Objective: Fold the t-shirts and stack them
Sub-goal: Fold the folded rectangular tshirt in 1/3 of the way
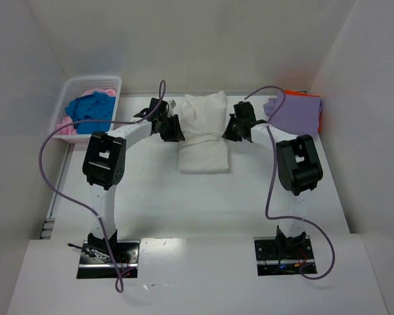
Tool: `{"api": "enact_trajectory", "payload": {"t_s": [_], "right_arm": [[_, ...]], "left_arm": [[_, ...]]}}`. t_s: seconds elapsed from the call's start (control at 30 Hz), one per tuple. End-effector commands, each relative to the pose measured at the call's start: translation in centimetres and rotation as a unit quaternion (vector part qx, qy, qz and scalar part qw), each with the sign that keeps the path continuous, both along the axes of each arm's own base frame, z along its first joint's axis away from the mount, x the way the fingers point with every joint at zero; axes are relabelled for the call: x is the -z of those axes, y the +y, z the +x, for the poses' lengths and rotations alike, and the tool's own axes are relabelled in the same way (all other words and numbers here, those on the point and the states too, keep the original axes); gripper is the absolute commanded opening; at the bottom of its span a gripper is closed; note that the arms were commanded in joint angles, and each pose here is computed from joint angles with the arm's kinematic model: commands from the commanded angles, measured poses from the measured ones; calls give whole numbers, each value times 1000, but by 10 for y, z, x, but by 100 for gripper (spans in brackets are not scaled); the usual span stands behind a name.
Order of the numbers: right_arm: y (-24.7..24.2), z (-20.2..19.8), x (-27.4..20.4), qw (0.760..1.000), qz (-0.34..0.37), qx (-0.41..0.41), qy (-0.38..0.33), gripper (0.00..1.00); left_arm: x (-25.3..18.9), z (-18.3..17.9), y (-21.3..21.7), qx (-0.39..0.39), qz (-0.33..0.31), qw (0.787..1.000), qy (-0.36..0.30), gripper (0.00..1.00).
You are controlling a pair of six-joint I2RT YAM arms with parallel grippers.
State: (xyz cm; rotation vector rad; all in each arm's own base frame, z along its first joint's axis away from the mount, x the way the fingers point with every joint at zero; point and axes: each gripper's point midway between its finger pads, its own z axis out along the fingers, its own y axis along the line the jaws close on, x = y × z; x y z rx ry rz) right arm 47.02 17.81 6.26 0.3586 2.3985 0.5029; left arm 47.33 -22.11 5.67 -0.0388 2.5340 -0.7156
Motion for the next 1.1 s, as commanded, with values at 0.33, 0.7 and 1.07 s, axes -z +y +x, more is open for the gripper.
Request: {"api": "enact_trajectory", "payload": {"t_s": [0.33,0.7,1.07], "right_arm": [[-3,60,-59,992,16,29,-121,32],[-17,96,-80,987,26,52,-153,59],[-36,59,-94,986,6,35,-160,68]], "left_arm": [[-25,47,-15,12,-39,997,-68,55],[-64,79,10,-20,-61,991,-119,74],[-84,9,-21,89,-86,985,-119,82]]}}
